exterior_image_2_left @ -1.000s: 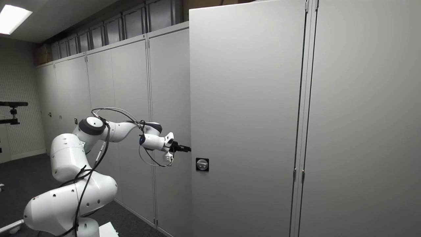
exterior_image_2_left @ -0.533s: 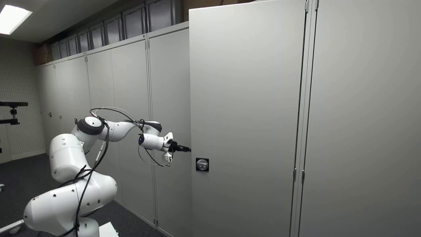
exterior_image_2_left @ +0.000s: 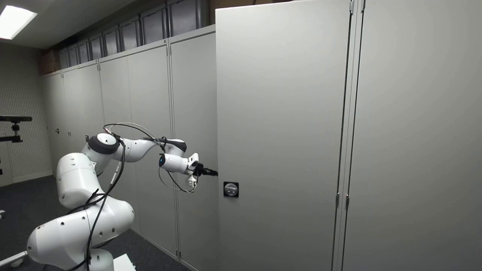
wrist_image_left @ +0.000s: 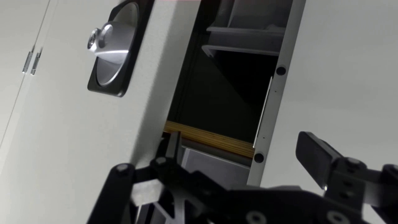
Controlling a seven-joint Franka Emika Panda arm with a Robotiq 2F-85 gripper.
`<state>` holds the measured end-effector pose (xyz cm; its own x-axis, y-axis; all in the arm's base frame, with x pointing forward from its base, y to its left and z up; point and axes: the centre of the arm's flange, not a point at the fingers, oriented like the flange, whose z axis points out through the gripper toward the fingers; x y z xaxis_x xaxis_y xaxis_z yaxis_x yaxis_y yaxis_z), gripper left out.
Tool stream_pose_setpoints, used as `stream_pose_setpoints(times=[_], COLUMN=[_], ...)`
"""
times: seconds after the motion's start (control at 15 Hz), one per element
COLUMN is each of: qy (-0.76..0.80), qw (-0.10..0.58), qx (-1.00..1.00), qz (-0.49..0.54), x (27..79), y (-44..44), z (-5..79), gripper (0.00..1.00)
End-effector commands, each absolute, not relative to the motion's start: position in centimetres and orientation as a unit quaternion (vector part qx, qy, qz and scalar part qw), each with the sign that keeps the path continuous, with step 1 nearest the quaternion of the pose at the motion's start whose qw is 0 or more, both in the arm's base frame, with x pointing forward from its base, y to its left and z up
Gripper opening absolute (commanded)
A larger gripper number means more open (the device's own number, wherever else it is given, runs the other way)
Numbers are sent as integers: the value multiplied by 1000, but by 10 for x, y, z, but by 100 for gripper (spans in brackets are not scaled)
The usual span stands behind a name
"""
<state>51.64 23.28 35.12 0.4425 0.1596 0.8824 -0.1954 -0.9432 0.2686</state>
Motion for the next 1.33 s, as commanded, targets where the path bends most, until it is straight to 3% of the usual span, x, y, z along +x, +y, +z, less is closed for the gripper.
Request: stream_pose_setpoints(times=[0.0, 1.27], qy=[-45, -95], qw=[197, 242], qx=[838, 838], qz=[507, 480], x=[525, 463], y=[289, 241], z=[395, 374], gripper=[100, 100])
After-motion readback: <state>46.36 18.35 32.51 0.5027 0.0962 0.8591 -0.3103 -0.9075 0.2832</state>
